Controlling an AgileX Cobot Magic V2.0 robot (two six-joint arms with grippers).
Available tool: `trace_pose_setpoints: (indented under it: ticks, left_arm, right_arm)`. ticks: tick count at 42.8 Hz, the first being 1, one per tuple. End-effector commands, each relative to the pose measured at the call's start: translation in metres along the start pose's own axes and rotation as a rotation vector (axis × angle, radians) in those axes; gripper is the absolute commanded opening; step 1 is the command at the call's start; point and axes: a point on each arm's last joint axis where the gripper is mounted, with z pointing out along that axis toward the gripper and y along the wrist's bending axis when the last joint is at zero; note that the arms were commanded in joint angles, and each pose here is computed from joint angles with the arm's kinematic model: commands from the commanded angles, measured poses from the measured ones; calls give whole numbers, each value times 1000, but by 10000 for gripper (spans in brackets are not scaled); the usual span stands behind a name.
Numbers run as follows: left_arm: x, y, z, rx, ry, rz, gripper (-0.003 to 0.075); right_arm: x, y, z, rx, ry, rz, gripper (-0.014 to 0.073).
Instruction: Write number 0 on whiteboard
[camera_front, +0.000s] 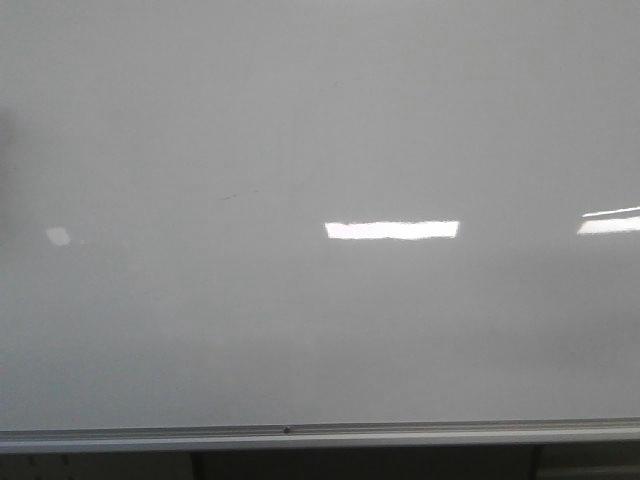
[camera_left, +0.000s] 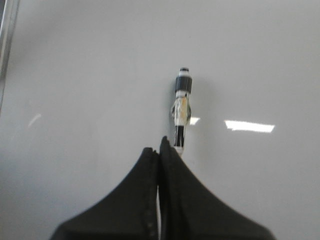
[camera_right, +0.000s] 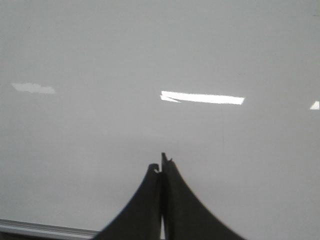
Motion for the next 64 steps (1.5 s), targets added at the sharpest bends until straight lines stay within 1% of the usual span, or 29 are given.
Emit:
trace_pose_setpoints:
  ticks: [1,5,7,10,15,16,20,25,29,36,37,39,41,42,44,45,49,51,53,55,61,64]
  left_arm:
    - [-15,-3,-3,37,-225,3,-19]
    - [-35,-5,-8,52,-331,4,-19]
    - [-45,-6,-10,52,-343,6,-20]
    - [-60,-7,-12,47,-337,6,-19]
    - [-84,-8,-11,27,-249,11,-19]
    - [-88,-8,-8,19,-213,19,-19]
    - [-98,-8,3,-8,-88,61,-19]
    - [-102,-7,20,-29,34,88,-19]
    - [-104,-7,30,-31,73,89,-20]
    - [-106,-8,33,-26,61,89,-11]
    - [-106,-8,33,-26,61,89,0]
    - [-106,-8,33,-26,63,89,41]
    - [-106,-8,33,-26,63,89,123]
    - [-105,-8,33,-27,65,89,169]
    - [-104,-8,33,-27,69,89,279]
    - [-104,-8,33,-27,71,89,360]
    - [-104,-8,34,-27,69,89,590]
    - [-104,-8,34,-26,63,90,654]
    - [-105,-8,34,-22,57,72,687]
    - [-105,-8,34,-20,55,66,684]
    - [-103,-9,45,-18,82,64,656]
    - [-100,-9,59,-15,126,50,641]
  right_arm:
    - [-32,0,-7,6,-170,-11,-69]
    - [-54,0,-14,4,-218,-12,-67]
    - [-68,1,-18,2,-237,-12,-67]
    - [-84,1,-20,-2,-231,-13,-67]
    - [-108,2,-18,-9,-175,-12,-67]
    - [-114,2,-16,-10,-158,-12,-67]
    - [-129,3,-5,-14,-93,-9,-67]
    - [-140,2,12,-14,-44,-6,-67]
    - [-144,3,22,-18,-22,16,-67]
    - [-144,3,26,-17,-12,16,-64]
    - [-144,3,26,-17,-12,16,-58]
    - [-144,3,26,-17,-12,16,-18]
    - [-144,3,26,-17,-12,16,41]
    - [-144,3,26,-17,-12,16,93]
    - [-144,3,26,-17,-12,16,167]
    - [-144,3,26,-17,-12,16,232]
    - [-144,3,26,-17,-12,16,435]
    - [-144,3,26,-17,-14,16,505]
    - [-144,3,26,-17,-14,16,566]
    - [-144,3,26,-17,-14,16,600]
    - [-144,3,26,-17,-17,16,608]
    - [-145,3,26,-16,-20,16,608]
